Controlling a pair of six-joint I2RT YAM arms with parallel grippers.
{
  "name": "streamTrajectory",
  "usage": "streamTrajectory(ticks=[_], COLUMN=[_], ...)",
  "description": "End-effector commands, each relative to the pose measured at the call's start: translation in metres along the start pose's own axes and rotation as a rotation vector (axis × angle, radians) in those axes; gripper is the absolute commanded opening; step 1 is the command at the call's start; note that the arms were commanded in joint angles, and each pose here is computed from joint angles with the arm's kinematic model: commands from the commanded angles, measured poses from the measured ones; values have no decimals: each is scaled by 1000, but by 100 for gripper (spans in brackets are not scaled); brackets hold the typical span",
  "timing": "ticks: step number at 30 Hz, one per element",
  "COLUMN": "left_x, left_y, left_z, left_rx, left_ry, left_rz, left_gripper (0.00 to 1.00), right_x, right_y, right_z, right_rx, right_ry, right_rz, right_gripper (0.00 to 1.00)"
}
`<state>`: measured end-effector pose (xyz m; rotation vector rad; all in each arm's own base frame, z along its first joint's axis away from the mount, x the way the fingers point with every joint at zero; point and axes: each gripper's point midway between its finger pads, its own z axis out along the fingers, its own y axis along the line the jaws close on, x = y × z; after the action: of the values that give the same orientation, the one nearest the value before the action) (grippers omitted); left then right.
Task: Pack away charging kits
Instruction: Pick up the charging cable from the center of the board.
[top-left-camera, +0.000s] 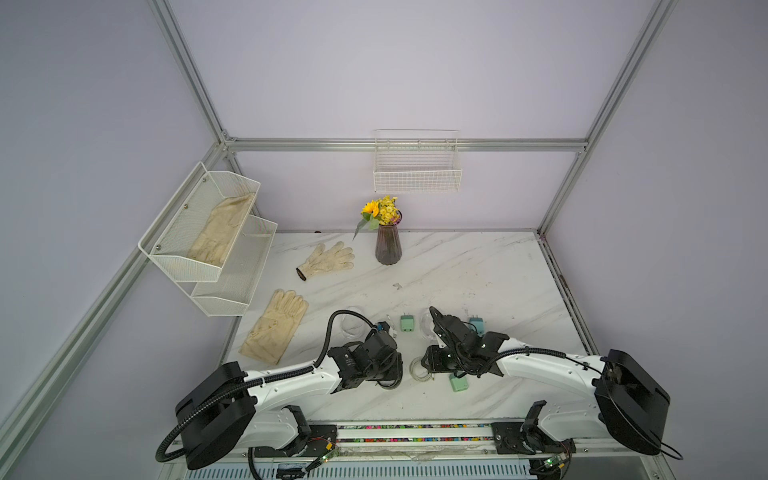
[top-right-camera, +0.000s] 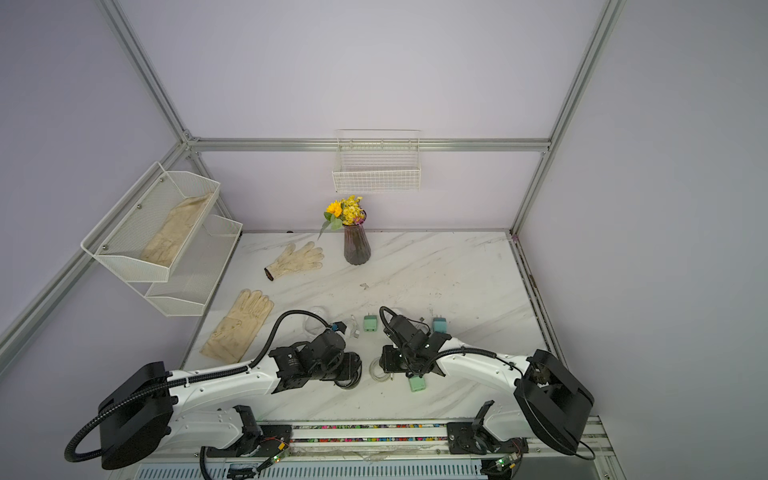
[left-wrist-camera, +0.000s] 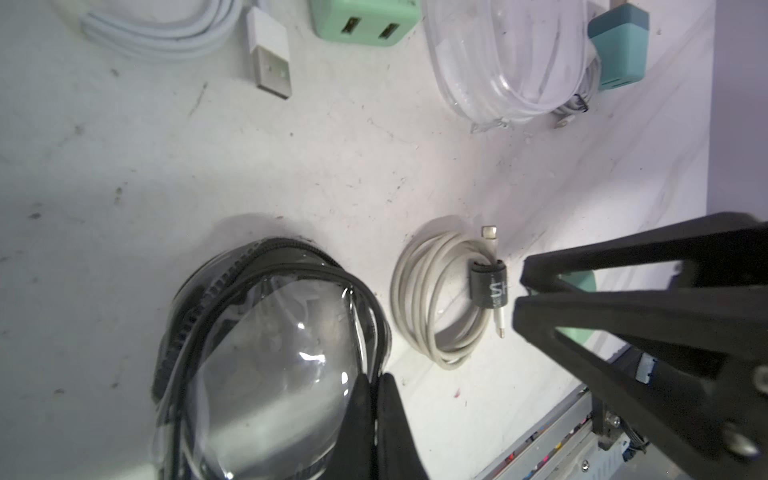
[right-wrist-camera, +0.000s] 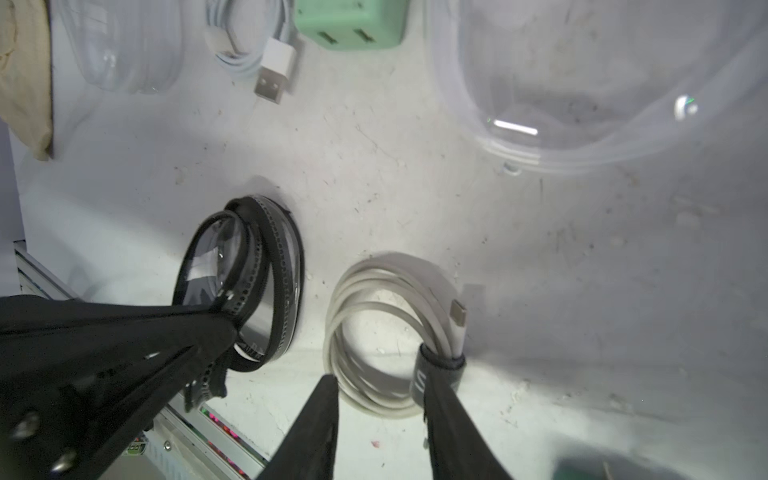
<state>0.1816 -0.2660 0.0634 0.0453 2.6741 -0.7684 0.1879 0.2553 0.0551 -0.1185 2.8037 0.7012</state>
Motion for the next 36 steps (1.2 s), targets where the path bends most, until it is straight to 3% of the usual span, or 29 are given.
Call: streamTrajectory(ticks=[1,12,15,23,36], left_x=[0,-4,-5,-9,-15], left_y=[-3,-8,-11,-14,-18], left_z=[2,6,5,5,5], left_rx=[31,43,46,45,73], left_ry=[1,-2,-2,-5,-28], left_rz=[-1,0,-4,-3,-31], left_gripper=[0,0,0,0,0], right_x=[4,14,14,-3,-28], right_y=[-10,-30,-30,-25,21], right_z=[4,29,31,4,-36], right_rx=[45,97,89,127,25], right_ry=[-1,28,22,-42,-103], right_rz=[43,59,67,27,-14], right_gripper=[39,38,28,13,7])
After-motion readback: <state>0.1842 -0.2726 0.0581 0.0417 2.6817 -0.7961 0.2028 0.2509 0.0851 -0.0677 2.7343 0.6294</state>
